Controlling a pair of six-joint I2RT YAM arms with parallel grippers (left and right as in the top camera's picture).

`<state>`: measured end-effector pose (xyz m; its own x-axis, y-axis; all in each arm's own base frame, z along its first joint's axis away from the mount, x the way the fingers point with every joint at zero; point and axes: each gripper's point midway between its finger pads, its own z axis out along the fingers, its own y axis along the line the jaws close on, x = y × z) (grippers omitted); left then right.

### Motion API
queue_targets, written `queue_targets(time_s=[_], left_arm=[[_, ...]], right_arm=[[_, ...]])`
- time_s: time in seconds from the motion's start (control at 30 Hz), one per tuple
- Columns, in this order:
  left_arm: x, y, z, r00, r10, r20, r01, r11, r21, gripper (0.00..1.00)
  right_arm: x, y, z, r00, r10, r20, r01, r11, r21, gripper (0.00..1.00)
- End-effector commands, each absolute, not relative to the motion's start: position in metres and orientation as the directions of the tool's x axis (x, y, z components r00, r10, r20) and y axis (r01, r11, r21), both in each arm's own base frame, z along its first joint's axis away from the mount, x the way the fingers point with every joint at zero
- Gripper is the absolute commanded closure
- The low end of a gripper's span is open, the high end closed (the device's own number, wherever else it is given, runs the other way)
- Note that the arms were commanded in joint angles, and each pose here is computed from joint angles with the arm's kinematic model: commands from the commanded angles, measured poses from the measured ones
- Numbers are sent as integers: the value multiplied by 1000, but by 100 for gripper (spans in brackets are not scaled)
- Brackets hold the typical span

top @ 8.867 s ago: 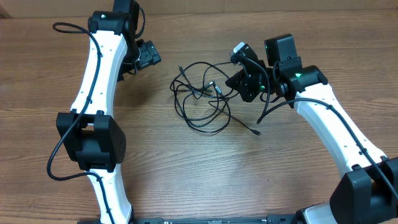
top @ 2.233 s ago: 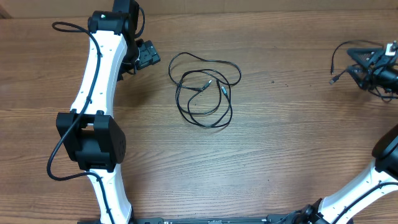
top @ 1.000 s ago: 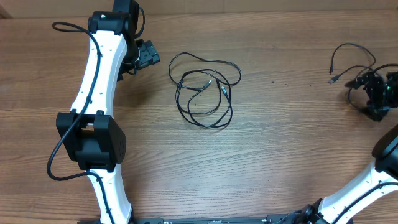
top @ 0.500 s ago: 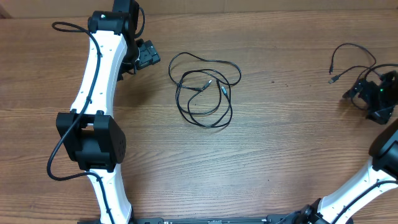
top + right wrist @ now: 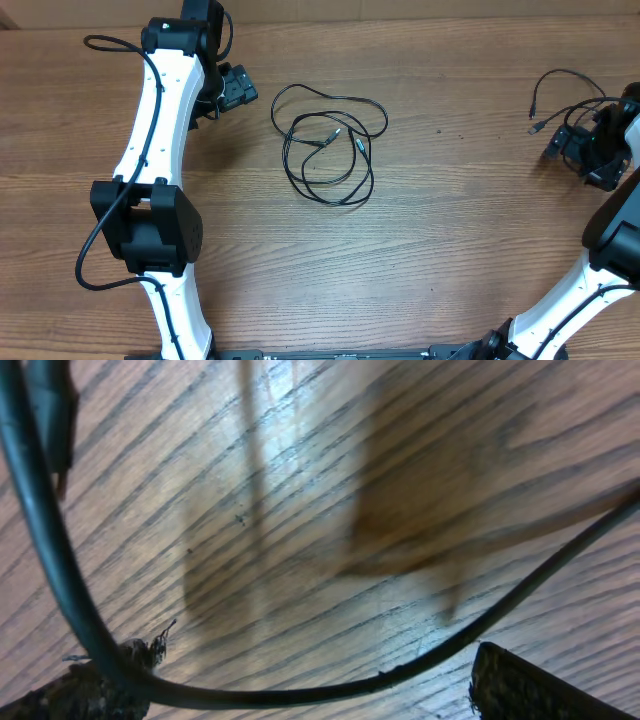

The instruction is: Untangle cables

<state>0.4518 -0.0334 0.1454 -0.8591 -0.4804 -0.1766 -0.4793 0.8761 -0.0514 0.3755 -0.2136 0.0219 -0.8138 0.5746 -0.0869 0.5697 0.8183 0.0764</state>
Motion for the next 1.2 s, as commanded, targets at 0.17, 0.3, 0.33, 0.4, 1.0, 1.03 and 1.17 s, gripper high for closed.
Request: queue_targets(time_s=[0.17, 0.3, 0.33, 0.4, 1.0, 1.03, 1.17], left_arm=[[456, -30, 152, -860, -469, -202, -469, 882, -50, 0], [456, -30, 152, -860, -469, -202, -469, 882, -50, 0], [456, -30, 152, -860, -469, -202, -469, 882, -50, 0], [456, -30, 152, -860, -469, -202, -469, 882, -50, 0], [456, -30, 152, -860, -469, -202, -469, 882, -50, 0], [456, -30, 152, -860, -469, -202, -469, 882, -51, 0], [456, -30, 152, -860, -469, -202, -469, 882, -50, 0]], right_arm=[[376, -226, 10, -812, 575, -103, 575, 818, 34, 0], [372, -223, -2, -814, 576, -69, 575, 817, 32, 0], [372, -223, -4, -815, 577, -63, 576, 817, 32, 0], [370, -223, -13, -815, 577, -48, 577, 817, 24, 0], [436, -267, -54, -776, 543, -320, 567, 824, 23, 0], [440, -271, -57, -769, 540, -342, 569, 822, 18, 0], [460, -286, -64, -736, 519, -434, 574, 819, 7, 0]])
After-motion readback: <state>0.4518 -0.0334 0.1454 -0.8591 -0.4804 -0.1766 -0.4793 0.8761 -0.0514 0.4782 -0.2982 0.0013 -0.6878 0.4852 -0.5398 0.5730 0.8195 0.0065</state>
